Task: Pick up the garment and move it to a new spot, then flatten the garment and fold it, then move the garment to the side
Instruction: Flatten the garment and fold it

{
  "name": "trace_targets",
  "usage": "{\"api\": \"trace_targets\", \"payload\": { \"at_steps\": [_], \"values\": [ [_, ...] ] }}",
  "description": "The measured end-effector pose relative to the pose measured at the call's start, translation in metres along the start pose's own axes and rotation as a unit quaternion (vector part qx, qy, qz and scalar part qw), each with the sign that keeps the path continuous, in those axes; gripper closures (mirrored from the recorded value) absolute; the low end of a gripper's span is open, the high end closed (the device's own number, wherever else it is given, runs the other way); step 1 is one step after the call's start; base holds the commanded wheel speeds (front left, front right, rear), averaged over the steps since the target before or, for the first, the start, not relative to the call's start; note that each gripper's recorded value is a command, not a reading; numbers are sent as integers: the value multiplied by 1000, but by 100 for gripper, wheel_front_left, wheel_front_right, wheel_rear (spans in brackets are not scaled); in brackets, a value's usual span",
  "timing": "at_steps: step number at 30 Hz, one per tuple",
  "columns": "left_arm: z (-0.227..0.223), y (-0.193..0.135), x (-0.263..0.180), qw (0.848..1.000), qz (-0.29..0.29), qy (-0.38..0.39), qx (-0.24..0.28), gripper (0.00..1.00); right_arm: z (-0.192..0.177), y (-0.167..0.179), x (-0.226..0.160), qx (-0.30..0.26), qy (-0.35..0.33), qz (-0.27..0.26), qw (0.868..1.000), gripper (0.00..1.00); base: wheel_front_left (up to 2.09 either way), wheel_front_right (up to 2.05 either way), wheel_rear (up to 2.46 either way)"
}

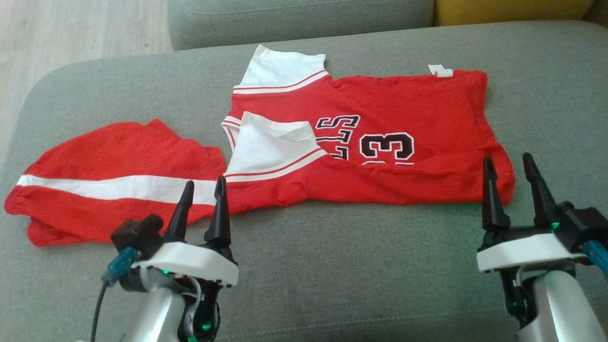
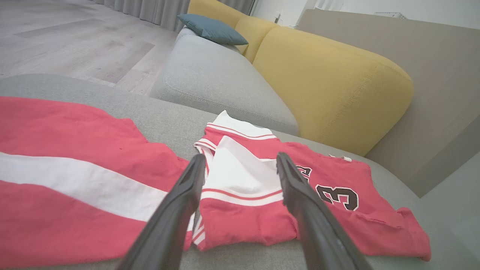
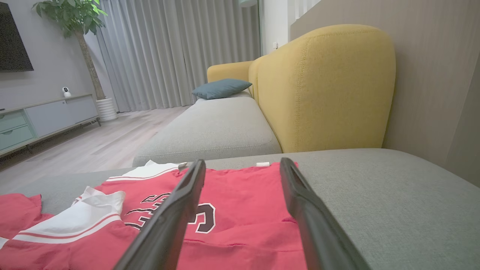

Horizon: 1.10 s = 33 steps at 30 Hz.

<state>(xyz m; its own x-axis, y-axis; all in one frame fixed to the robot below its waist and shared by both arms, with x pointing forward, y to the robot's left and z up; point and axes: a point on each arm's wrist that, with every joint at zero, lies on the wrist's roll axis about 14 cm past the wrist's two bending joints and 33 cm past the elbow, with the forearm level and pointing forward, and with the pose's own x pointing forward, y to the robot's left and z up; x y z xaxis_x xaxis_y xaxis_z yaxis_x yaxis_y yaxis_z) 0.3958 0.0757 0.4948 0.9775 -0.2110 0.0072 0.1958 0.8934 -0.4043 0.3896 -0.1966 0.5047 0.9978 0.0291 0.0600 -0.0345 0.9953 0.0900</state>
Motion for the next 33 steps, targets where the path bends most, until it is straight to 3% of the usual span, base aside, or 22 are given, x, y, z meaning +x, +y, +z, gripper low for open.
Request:
{"api": "trace_targets", "payload": {
  "at_steps": [12, 23, 32, 33],
  "values": [
    [-54, -10, 17, 995, -24, 94, 17, 0, 6, -12, 2, -3, -2, -19, 1000, 0, 0, 0, 0],
    [-106, 12, 36, 980, 12, 190, 61, 0, -1, -29, 3, -10, 10, -42, 999, 0, 0, 0, 0],
    [-128, 13, 40, 966, -5, 235, 109, 0, -2, -34, 6, -8, 16, -51, 999, 0, 0, 0, 0],
    [-129, 12, 42, 965, -9, 238, 114, 24, -2, -35, 8, -8, 18, -51, 998, 0, 0, 0, 0]
  ]
}}
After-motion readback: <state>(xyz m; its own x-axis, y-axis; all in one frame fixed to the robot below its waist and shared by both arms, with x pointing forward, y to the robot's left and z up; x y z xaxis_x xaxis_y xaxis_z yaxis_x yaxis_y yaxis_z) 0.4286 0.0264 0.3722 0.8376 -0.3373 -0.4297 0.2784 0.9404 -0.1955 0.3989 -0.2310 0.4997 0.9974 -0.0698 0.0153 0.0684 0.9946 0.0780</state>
